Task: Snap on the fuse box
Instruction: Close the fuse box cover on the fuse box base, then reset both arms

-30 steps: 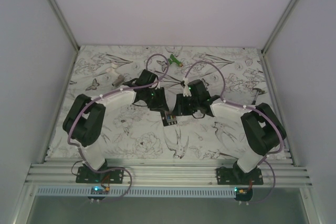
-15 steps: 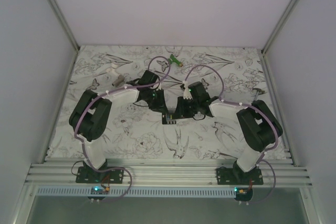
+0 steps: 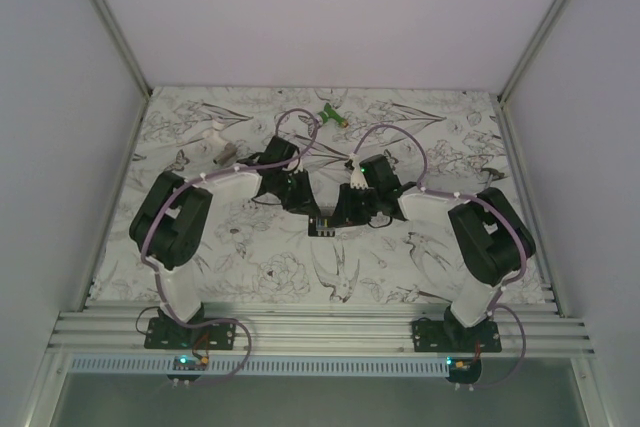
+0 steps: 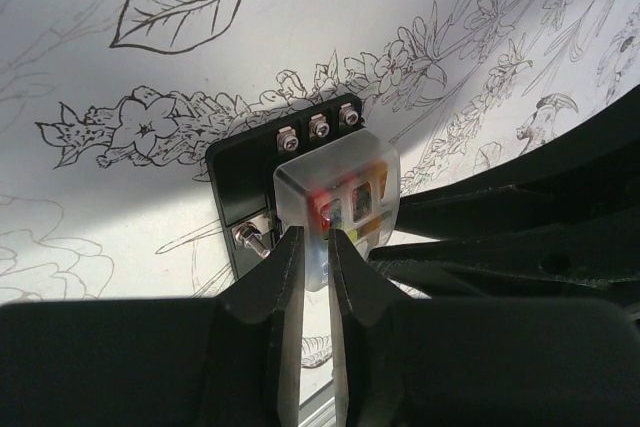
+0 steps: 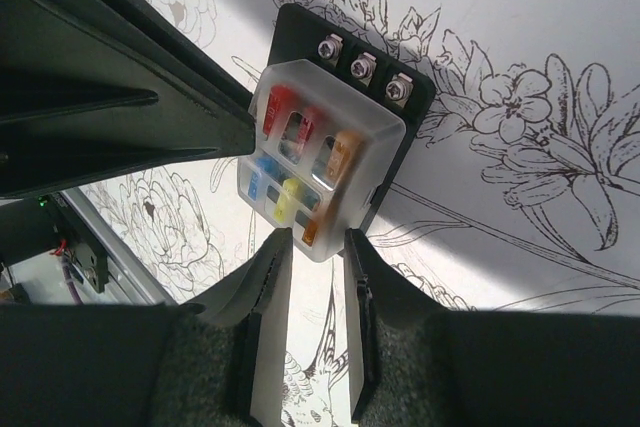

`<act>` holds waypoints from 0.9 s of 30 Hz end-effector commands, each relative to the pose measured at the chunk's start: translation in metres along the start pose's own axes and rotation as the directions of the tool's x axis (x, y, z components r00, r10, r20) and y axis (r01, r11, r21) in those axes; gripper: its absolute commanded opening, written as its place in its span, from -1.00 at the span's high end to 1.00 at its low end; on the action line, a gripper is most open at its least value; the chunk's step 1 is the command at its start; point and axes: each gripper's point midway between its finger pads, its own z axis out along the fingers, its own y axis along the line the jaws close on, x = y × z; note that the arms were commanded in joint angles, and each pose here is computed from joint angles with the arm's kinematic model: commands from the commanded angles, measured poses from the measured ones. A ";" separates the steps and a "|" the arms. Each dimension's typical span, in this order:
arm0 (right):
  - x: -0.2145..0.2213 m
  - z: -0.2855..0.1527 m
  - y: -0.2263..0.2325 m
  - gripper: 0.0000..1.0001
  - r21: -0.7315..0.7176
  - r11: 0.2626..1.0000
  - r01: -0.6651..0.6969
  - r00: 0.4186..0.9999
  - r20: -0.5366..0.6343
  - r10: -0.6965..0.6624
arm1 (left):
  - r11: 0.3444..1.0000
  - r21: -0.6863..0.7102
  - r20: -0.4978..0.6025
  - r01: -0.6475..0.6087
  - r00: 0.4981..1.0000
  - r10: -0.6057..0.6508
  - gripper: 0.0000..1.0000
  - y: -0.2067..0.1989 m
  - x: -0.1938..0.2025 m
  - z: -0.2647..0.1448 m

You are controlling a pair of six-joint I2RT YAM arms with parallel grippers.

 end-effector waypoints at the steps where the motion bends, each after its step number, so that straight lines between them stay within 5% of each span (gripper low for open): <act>1: 0.045 0.013 -0.050 0.52 0.210 0.977 -0.018 0.994 -0.101 0.040 | 0.957 -0.283 -0.197 0.063 0.973 -0.122 0.99 0.082 0.082 0.028; 13: 0.010 -0.027 0.003 0.39 0.141 0.985 0.100 0.993 0.050 -0.108 | 0.987 -0.161 -0.060 -0.026 0.998 0.017 0.76 0.019 0.053 -0.017; 21: -0.040 -0.093 0.002 -0.20 0.333 0.927 0.173 0.919 0.285 -0.274 | 0.982 -0.142 0.165 -0.127 0.975 0.150 0.07 -0.011 0.021 -0.072; 27: -0.079 -0.165 -0.049 -0.77 0.604 0.797 0.021 0.806 0.461 -0.371 | 0.941 -0.326 0.350 -0.087 0.914 0.206 -0.55 0.032 0.001 -0.122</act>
